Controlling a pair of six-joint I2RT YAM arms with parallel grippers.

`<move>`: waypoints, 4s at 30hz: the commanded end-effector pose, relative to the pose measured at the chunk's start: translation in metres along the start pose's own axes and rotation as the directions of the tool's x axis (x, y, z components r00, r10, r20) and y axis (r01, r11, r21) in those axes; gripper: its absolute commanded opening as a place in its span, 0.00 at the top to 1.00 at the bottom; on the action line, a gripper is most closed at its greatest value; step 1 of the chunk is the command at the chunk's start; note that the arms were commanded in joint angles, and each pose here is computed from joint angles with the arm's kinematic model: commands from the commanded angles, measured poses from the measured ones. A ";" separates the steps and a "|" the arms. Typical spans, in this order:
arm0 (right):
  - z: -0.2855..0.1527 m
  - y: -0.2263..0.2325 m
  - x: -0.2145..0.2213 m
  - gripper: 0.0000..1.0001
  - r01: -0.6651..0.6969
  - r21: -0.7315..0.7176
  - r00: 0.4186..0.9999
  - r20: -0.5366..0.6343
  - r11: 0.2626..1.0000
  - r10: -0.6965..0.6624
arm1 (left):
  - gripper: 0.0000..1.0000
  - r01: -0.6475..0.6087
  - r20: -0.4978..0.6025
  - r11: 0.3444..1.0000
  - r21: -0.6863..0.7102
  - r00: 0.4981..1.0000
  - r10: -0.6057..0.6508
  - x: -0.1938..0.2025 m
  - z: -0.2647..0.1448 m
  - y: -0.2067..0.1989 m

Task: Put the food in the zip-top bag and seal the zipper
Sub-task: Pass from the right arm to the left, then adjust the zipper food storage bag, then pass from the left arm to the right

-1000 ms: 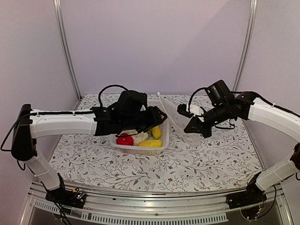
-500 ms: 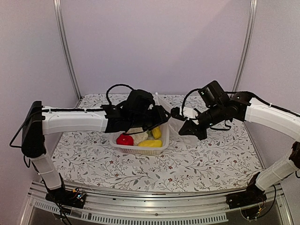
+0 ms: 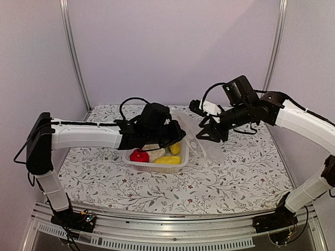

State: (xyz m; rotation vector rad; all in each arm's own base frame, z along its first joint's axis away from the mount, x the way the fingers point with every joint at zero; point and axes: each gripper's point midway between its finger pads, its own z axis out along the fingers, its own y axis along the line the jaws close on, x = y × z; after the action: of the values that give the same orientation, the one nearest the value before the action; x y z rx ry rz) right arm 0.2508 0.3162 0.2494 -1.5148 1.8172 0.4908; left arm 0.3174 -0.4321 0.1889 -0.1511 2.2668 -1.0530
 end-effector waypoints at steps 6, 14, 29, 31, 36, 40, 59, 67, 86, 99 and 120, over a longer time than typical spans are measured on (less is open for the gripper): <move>0.036 -0.064 0.001 0.47 -0.138 0.250 0.983 -0.082 0.958 0.163 | 0.94 -0.006 0.050 0.996 0.092 0.999 0.001 0.001 -0.007 -0.025; 0.043 -0.092 0.019 0.60 -0.158 0.408 0.965 -0.131 0.899 0.229 | 1.00 -0.006 0.069 0.995 0.097 0.998 0.000 0.001 -0.013 -0.033; 0.026 -0.094 0.009 0.98 -0.171 0.422 0.967 -0.102 0.890 0.234 | 1.00 0.016 0.108 0.998 0.059 0.994 -0.022 -0.001 -0.003 -0.021; 0.030 -0.088 0.009 0.81 -0.194 0.391 0.962 -0.104 0.900 0.253 | 1.00 0.017 0.127 0.998 0.063 0.992 -0.025 -0.005 -0.003 -0.023; 0.023 -0.093 -0.006 0.61 -0.238 0.396 0.958 -0.054 0.887 0.281 | 1.00 0.015 0.148 0.998 0.058 0.989 -0.024 -0.009 -0.002 -0.024; 0.012 -0.090 -0.023 0.59 -0.259 0.368 0.959 -0.013 0.893 0.284 | 1.00 0.016 0.160 0.999 0.049 0.987 -0.024 -0.010 -0.002 -0.021; 0.057 -0.094 0.008 0.73 -0.275 0.369 0.931 -0.130 0.888 0.342 | 1.00 0.011 0.173 0.997 0.076 0.985 -0.024 -0.012 0.000 -0.026; 0.028 -0.134 0.003 1.00 -0.179 0.571 0.948 -0.119 0.801 0.297 | 1.00 0.011 0.156 0.999 0.042 0.988 -0.018 -0.007 0.007 -0.015; 0.016 -0.082 -0.018 0.73 -0.236 0.292 0.961 -0.068 0.927 0.267 | 0.97 0.010 0.192 0.991 0.130 0.981 -0.035 -0.020 0.011 -0.031; 0.038 -0.100 0.010 0.58 -0.182 0.434 0.951 -0.150 0.882 0.271 | 0.98 0.018 0.206 0.989 0.147 0.977 -0.049 -0.023 0.003 -0.038; -0.083 -0.253 0.083 1.00 -0.185 0.806 0.914 -0.069 0.562 0.399 | 0.24 -0.455 0.149 0.877 -0.154 0.867 0.476 -0.088 -0.058 0.041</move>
State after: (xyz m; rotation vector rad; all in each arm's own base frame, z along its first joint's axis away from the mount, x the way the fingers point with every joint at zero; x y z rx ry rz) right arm 0.4551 0.1721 0.2525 -0.7433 2.1387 -0.3133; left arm 0.3573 -0.3750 0.2532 0.1154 1.9485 -0.8206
